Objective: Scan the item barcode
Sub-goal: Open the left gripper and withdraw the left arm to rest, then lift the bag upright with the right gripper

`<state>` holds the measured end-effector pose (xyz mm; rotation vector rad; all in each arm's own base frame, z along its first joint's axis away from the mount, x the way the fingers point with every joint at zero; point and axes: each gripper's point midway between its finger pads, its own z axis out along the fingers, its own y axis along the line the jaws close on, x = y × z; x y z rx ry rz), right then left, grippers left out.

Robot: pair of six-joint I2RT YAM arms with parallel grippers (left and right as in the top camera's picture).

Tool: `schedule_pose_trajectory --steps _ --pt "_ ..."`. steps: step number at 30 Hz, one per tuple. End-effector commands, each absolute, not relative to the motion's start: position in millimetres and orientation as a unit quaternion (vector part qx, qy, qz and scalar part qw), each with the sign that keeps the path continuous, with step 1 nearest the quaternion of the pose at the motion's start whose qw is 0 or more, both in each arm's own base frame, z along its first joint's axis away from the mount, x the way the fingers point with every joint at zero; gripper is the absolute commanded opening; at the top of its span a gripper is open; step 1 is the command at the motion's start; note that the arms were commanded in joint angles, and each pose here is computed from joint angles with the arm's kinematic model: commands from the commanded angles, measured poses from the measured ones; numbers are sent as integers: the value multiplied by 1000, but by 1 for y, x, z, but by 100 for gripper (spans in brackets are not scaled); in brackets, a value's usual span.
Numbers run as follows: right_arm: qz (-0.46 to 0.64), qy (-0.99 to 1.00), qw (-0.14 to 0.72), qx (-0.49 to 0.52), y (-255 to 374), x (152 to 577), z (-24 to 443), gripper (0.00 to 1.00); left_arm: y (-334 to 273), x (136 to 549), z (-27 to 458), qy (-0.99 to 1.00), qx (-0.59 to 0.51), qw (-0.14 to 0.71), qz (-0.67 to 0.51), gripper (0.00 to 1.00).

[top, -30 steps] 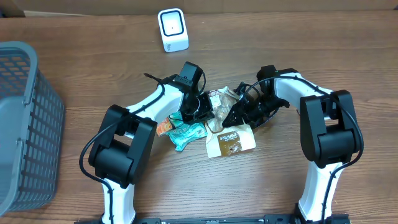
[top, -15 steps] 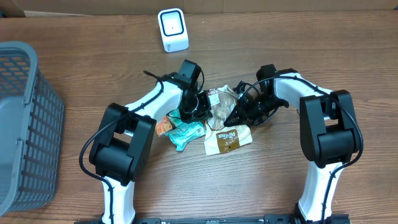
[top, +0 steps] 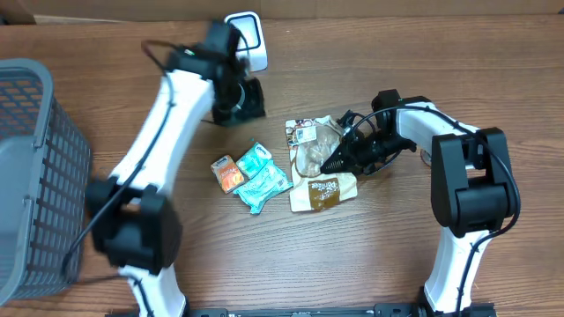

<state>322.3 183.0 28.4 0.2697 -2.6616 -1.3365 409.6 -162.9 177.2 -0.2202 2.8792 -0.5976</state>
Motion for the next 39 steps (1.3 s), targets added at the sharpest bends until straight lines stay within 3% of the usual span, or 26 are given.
schedule_pose_trajectory --steps 1,4,10,14,23,28,33,34,35,39 --pt "-464 -878 36 112 187 328 60 4 -130 411 257 961 -54 204 -180 8" --pt "-465 -877 26 117 186 326 73 4 -100 404 288 953 -81 238 -170 10" --pt "-485 -859 -24 160 190 322 118 4 -37 389 314 948 -105 269 -137 24" --pt "-483 -856 -51 175 190 318 143 4 -3 376 306 960 -70 253 -100 57" --pt "-484 -856 -48 177 189 306 158 4 66 357 299 964 -101 237 -62 82" --pt "-486 -855 -39 180 191 301 158 4 85 351 299 966 -86 238 -46 85" --pt "-496 -846 -41 191 196 298 162 4 87 352 299 968 -54 241 -37 78" --pt "-497 -846 -41 191 197 298 162 4 87 352 299 968 -53 241 -36 94" --pt "-498 -845 -41 191 197 298 163 4 87 352 299 968 -53 242 -36 100" --pt "-498 -844 -44 193 197 298 164 4 87 352 299 968 -54 242 -36 99"
